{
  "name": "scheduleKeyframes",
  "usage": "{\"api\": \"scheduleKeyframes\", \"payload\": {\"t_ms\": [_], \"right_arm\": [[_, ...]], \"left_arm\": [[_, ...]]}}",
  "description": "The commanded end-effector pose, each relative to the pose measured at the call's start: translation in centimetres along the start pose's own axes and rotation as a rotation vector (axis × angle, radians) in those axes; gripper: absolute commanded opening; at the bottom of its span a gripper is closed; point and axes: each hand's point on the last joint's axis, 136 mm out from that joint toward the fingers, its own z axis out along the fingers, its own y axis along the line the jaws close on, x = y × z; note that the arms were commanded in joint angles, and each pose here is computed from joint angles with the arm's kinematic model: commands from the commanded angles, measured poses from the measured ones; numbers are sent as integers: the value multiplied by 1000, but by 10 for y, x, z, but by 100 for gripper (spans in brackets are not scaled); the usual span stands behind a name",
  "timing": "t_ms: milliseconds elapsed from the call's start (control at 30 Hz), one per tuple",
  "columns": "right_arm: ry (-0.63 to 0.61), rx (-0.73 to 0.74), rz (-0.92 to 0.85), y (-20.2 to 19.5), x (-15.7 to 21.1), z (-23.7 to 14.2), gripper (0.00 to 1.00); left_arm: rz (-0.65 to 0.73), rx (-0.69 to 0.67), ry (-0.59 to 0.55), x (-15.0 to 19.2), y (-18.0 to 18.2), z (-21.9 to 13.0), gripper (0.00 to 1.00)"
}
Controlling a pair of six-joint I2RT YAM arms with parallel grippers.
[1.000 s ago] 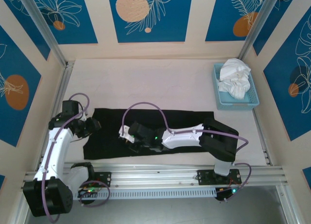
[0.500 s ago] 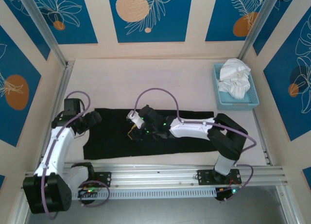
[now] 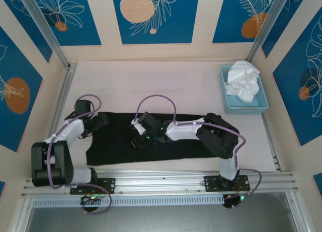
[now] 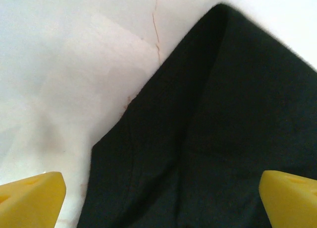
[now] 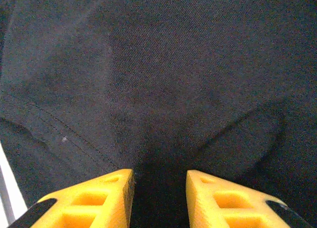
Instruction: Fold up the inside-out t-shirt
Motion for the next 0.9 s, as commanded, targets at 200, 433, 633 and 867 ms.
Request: {"api": "scheduleKeyframes", "payload": {"t_ms": [200,433,633,867], "right_arm": [[-37,-18,26,0,-11,-22,35],[-38,-9,25,-2,-13,-22,35],[-36,-7,26,-1,-13,-21,35],[-32,3,22,1,-12,-19,35]], "left_arm": [[55,169,138,39,-30,20,100],[53,300,175,60,-47,11,90],[52,359,182,69,-53,3,74],[62,421,188,74,-62,-4,63]]}}
